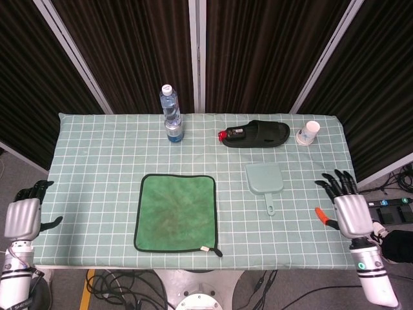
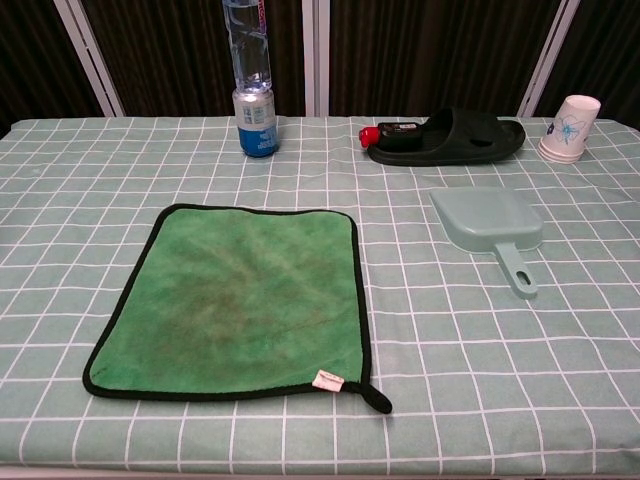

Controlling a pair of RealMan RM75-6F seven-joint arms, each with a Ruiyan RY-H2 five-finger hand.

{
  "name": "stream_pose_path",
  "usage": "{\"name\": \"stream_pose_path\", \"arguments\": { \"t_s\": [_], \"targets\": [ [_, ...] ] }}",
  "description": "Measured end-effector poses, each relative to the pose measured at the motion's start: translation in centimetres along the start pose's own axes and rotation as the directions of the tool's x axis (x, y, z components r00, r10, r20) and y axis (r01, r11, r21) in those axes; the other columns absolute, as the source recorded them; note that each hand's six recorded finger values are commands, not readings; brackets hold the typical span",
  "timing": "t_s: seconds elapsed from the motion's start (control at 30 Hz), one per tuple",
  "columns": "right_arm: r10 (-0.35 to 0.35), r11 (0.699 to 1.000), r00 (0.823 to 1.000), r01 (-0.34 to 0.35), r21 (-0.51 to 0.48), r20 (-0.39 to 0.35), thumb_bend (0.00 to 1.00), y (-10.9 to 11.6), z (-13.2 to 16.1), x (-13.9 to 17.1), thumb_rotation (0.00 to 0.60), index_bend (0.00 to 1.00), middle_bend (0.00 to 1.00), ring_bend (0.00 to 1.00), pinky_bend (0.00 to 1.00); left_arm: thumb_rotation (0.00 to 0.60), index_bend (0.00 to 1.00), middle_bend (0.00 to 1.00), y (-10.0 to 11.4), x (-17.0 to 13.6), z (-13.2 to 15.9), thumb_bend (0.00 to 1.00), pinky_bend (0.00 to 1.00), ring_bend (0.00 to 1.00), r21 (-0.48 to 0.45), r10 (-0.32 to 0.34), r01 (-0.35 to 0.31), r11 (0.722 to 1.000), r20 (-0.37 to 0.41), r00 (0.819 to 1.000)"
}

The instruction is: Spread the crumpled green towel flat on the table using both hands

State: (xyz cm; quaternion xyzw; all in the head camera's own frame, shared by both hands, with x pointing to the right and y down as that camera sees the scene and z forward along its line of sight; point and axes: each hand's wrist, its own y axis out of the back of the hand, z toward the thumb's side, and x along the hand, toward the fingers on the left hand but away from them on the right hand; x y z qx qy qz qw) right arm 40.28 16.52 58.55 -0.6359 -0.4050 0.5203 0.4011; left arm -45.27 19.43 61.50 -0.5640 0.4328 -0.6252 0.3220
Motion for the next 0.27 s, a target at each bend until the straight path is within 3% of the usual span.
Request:
{"name": "stream_pose_path", "arguments": {
  "t_s": [0.27],
  "targets": [
    [-0.003,0.998,0.993,0.011,-0.066,0.117,0.18,1.8,-3.4,4.6,0.521,0.21,0.13,0.00,0.00,0.600,0.25,0.27,1.4,-3.8,0.1,0.13,0.21,0.27,-0.018,0.017,-0.017,1.000,0.003,1.000]
  ]
}}
